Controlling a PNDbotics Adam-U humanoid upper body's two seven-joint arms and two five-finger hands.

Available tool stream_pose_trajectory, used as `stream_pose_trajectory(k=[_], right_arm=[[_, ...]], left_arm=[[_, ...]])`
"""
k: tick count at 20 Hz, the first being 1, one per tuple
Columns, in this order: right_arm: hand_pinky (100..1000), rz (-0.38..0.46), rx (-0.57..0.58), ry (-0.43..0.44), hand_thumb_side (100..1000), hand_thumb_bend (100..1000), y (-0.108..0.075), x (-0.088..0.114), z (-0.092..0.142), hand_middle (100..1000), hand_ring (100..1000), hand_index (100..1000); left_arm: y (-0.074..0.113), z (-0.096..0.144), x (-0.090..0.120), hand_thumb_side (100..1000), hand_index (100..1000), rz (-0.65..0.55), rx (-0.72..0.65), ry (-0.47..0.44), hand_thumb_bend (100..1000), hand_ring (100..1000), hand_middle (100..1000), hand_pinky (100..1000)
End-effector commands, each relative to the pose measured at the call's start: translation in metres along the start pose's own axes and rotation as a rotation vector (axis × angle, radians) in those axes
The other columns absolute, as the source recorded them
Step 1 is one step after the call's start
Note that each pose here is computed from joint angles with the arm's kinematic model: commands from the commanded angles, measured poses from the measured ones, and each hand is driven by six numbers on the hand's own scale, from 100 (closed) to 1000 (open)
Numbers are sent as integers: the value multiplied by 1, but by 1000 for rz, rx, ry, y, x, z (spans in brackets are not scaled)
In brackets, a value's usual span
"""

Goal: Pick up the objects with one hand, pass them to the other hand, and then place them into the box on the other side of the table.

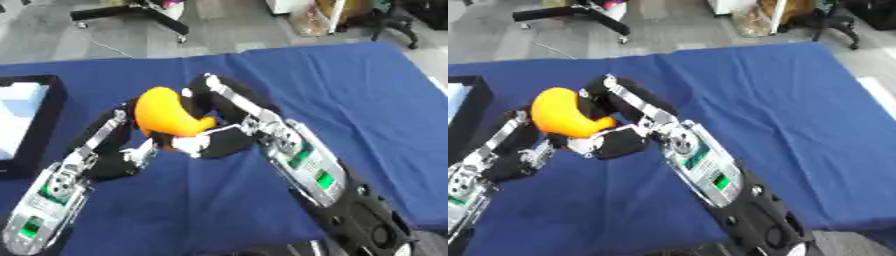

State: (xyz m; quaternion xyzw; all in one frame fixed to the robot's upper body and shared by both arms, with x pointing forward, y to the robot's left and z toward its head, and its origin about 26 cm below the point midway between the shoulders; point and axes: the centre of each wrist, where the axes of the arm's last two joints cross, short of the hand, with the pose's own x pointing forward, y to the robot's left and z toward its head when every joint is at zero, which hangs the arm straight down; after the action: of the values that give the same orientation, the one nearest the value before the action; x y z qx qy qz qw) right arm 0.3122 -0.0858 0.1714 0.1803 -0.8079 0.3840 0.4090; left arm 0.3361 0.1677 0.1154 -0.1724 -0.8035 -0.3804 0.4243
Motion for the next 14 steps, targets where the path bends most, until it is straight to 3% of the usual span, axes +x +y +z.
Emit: stream_pose_trajectory(k=[1, 4, 8, 11, 14], right_arm=[[343, 6, 22, -23, 100, 342, 0, 6, -3, 220, 183, 361], [357, 6, 34, -27, 100, 420, -1, 5, -3, 253, 205, 401], [392, 20, 50, -45, 245, 548, -2, 5, -1, 342, 255, 502], [405, 40, 59, -59, 286, 584, -5, 5, 0, 378, 277, 541], [436, 63, 64, -75, 341, 637, -7, 7, 1, 463, 334, 649]], left_arm=[[3, -10, 11, 488, 508, 25, 34, -45, 100, 689, 537, 626], [2, -11, 12, 490, 466, 54, 81, -53, 100, 642, 493, 595], [3, -9, 10, 498, 435, 78, 143, -45, 100, 619, 464, 584], [4, -6, 7, 499, 427, 86, 175, -32, 100, 616, 457, 580], [7, -3, 4, 500, 420, 84, 207, -15, 100, 612, 450, 577]])
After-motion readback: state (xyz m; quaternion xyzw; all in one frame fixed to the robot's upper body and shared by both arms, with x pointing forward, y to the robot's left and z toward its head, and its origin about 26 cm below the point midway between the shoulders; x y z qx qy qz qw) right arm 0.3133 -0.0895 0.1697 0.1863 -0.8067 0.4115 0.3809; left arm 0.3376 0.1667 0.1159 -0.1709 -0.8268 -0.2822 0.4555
